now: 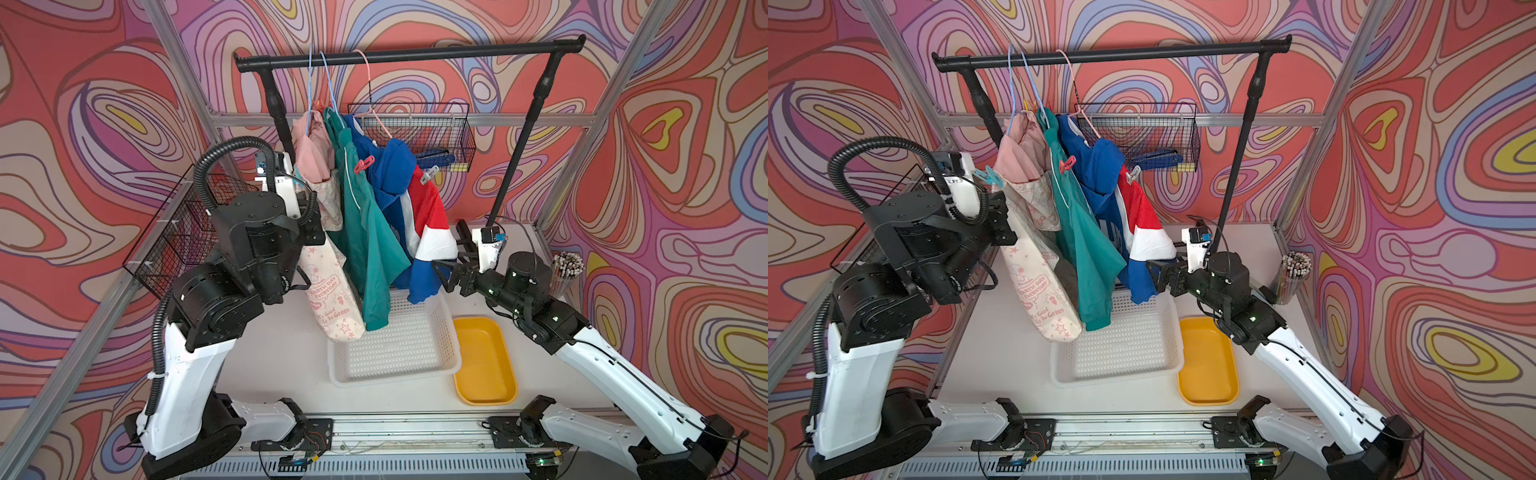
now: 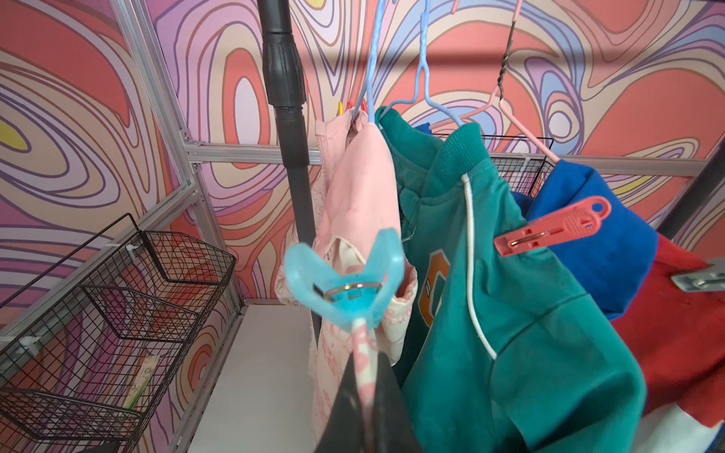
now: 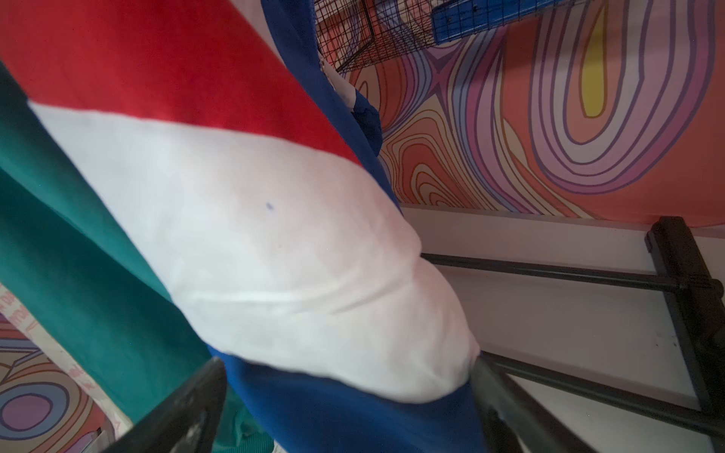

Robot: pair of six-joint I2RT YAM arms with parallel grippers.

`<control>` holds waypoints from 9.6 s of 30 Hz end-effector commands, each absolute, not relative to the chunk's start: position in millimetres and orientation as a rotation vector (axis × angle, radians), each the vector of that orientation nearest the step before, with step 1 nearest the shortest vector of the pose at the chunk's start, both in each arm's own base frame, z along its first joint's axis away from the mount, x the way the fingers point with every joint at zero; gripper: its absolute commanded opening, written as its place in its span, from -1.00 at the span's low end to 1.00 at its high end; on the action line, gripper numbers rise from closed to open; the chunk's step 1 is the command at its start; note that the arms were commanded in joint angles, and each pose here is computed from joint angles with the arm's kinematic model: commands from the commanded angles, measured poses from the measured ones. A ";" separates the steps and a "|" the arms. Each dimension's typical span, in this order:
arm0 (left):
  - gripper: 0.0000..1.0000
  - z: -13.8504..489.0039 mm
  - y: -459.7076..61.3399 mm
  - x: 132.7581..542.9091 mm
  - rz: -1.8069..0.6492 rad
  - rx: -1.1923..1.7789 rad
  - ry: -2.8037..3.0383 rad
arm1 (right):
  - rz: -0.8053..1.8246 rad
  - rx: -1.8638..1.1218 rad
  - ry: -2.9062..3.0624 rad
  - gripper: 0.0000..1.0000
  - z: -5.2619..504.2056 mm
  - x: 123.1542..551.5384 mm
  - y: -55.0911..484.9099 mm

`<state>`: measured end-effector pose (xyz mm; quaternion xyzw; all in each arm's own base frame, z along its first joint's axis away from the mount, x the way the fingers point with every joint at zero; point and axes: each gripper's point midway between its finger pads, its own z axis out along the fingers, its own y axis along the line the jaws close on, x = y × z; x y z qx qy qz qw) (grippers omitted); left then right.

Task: Remove the clothespins securing jackets to the hanger
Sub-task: Pick up the hanger from the clothesline, then adjust the jacket on the hanger, then adjust the hanger.

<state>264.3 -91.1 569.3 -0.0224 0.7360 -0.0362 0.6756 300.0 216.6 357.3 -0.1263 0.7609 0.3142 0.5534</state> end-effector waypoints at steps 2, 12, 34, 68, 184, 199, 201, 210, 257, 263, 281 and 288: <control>-1.00 631.6 -69.5 230.6 -0.253 -0.117 1.447 | 0.701 -0.277 1.779 0.96 371.2 296.4 208.4; -1.00 636.7 -62.3 198.4 -0.365 -0.041 1.434 | 0.649 -0.299 1.742 0.96 389.1 283.5 214.4; -1.00 561.6 -37.3 158.3 -0.323 0.083 1.636 | 0.750 -0.661 1.691 0.96 376.4 237.7 356.6; -1.00 617.3 -87.9 90.6 -0.784 0.422 1.458 | 0.619 -0.168 1.891 0.96 299.7 486.6 295.3; -1.00 440.1 -162.1 208.4 -1.273 0.393 1.344 | 0.000 0.048 2.152 0.96 166.9 379.1 205.0; -1.00 428.5 -160.1 196.6 -1.304 0.401 1.375 | 0.201 0.037 2.275 0.96 167.9 371.6 171.0; -1.00 426.8 -157.4 197.2 -1.287 0.394 1.387 | 0.253 0.081 2.289 0.96 167.8 370.0 160.4; -1.00 414.4 -145.0 202.4 -1.220 0.343 1.466 | 0.403 0.177 2.283 0.96 176.0 370.9 137.8; -1.00 355.6 -136.7 193.7 -1.065 0.316 1.648 | 0.814 -0.516 1.558 0.44 437.8 320.4 304.0; -1.00 354.4 -136.7 193.1 -1.064 0.316 1.650 | 0.812 -0.510 1.547 0.44 443.9 322.0 313.0; -1.00 354.8 -138.3 192.8 -1.076 0.323 1.648 | 0.840 -0.546 1.576 -0.49 431.2 328.2 336.0; -1.00 352.4 -136.7 195.9 -1.061 0.308 1.661 | 0.835 -0.542 1.579 -1.00 430.3 325.4 334.1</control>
